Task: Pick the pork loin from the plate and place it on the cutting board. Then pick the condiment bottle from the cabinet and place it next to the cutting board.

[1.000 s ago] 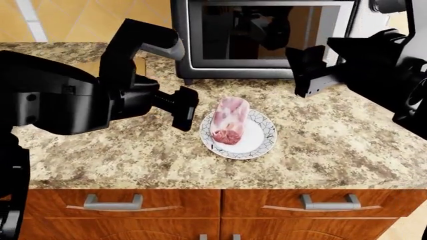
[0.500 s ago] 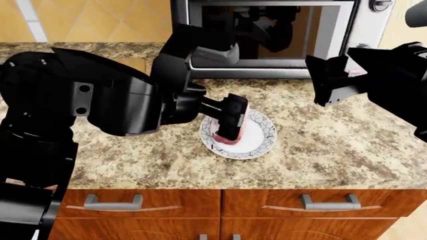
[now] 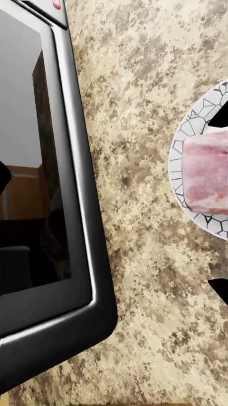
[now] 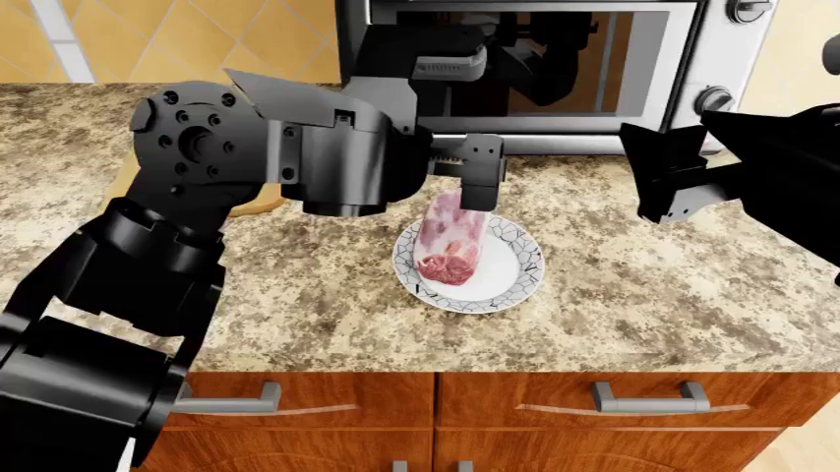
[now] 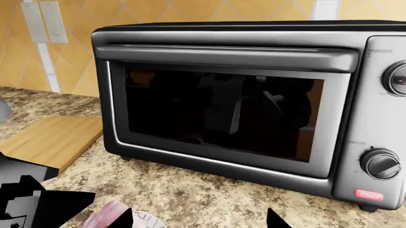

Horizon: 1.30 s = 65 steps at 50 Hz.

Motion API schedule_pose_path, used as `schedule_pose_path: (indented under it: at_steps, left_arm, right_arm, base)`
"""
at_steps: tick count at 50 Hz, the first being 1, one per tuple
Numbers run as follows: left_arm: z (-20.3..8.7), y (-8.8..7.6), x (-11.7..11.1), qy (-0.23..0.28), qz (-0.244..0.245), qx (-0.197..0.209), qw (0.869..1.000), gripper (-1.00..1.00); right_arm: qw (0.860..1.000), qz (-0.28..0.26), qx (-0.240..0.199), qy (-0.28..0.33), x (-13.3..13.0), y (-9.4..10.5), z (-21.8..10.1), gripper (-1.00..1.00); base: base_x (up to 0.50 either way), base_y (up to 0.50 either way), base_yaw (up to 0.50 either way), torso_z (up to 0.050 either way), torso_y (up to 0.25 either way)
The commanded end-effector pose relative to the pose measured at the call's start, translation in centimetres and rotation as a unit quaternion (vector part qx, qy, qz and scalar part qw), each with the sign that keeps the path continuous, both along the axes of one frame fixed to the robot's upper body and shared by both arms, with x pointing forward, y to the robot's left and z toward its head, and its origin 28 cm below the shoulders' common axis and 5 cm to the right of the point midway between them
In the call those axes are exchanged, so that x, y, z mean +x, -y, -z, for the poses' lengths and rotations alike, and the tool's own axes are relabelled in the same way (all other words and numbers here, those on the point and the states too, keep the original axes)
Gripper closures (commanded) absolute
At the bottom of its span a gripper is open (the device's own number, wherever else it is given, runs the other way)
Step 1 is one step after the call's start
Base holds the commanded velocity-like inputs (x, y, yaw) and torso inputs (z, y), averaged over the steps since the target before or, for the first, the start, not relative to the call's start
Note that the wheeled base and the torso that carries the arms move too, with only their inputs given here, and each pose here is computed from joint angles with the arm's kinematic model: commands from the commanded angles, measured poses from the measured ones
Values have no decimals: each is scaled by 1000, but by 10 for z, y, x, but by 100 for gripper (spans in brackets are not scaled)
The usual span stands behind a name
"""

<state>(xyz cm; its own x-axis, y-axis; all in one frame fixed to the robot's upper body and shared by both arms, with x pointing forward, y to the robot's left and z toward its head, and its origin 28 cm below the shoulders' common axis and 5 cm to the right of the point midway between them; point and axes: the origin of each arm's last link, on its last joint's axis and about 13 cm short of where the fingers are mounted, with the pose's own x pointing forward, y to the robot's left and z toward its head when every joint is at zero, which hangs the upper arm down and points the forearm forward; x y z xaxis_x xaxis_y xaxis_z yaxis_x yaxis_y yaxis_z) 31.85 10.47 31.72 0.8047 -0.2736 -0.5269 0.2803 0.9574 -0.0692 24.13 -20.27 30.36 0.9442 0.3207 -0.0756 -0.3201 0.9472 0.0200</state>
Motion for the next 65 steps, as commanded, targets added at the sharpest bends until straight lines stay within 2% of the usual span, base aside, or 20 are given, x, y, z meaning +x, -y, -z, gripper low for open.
schedule_pose_path:
  at_steps: [1,14,28,43,65]
  left_arm:
    - [5,15,15,2,-38,10,999,-100]
    - [14,23,6,-31,-22,22,999,-100]
    - [7,25,-17,-63,10,9,998,-100]
    - [16,31,-5,-56,-13,17,998,-100]
    - [32,34,-12,-79,-18,55,995,-100]
  right_arm:
    - [1000,6,6,-7,-3,7,4,-100]
    - [1000,10,11,-12,-15,18,0,-100]
    - [1000,12,11,-11,-7,11,4,-100]
    - [1000,16,16,-14,-2,8,10,-100]
    - [999,18,24,-14,-1,6,24,-100]
  base:
    - [0,0,0,0,0]
    - [0,0,0,0,0]
    - [0,0,0,0,0]
    - [0,0,0,0,0]
    - [0,0,0,0,0]
